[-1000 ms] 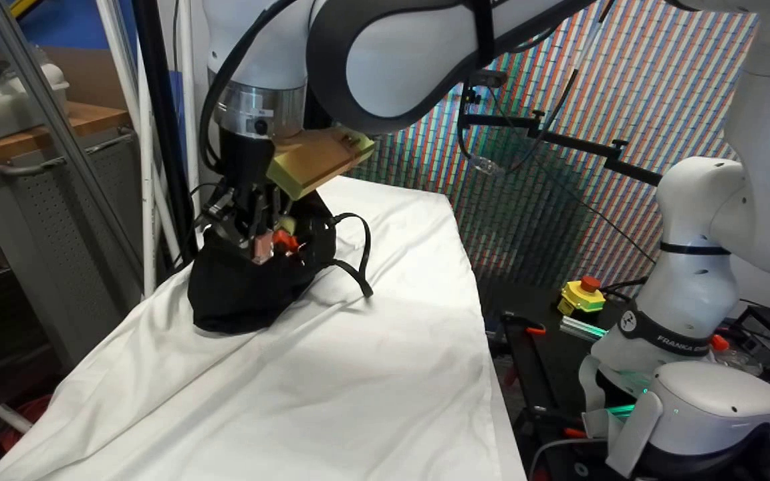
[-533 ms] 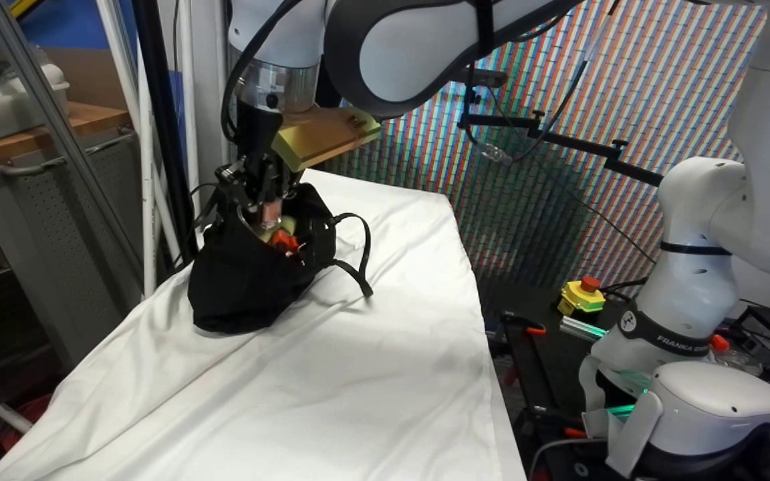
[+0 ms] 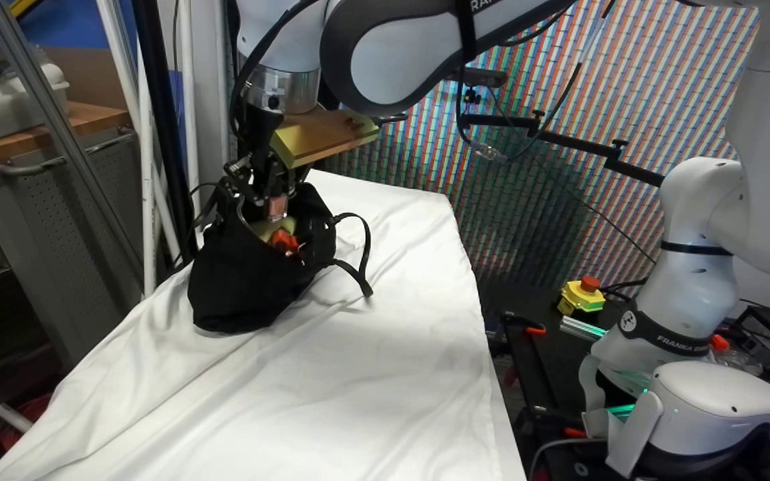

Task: Put the nail polish bottles in the bag

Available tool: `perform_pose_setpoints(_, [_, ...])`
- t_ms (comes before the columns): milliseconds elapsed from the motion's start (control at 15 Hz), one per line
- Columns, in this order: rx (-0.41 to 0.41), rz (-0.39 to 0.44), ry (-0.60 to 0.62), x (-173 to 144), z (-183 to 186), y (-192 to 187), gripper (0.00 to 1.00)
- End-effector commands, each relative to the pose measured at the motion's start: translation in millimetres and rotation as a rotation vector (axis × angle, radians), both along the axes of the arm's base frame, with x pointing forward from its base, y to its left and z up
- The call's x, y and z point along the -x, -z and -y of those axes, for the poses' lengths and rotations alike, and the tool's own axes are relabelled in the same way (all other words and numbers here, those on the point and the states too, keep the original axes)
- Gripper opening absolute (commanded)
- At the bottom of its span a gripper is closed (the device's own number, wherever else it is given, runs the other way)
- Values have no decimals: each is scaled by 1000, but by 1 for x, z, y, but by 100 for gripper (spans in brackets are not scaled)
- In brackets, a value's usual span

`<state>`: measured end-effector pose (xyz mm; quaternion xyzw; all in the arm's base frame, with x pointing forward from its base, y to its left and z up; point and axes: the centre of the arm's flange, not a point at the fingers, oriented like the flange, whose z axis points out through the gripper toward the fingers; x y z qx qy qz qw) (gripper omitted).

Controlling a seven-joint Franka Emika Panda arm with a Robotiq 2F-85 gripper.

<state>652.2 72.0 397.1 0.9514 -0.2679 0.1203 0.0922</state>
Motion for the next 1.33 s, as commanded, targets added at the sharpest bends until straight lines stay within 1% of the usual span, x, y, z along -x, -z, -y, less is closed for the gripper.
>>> perform_pose_setpoints(0, [-1,22,33,-23,17,8,21])
perform_pose_setpoints(133, [1,13,50,-31,27,16,21])
perform_pose_setpoints(200, [0,11,57,-34,33,20,22])
perform_pose_setpoints(267, [-1,10,60,-37,39,24,65])
perform_pose_setpoints(333, [-3,8,59,-41,48,30,66])
perform_pose_setpoints(400, [-2,5,61,-42,53,34,69])
perform_pose_setpoints(667, [-11,-4,27,-37,62,40,97])
perform_pose_setpoints(733, [-14,-14,0,-32,61,39,99])
perform_pose_setpoints(867, [-29,-44,-72,-20,59,34,100])
perform_pose_setpoints(933, [-41,-67,-128,-4,46,26,100])
perform_pose_setpoints(1000, [-60,-89,-184,5,41,20,100])
perform_pose_setpoints(1133, [-62,-138,-261,28,29,8,100])
perform_pose_setpoints(1267, [-73,-209,-354,55,19,-8,99])
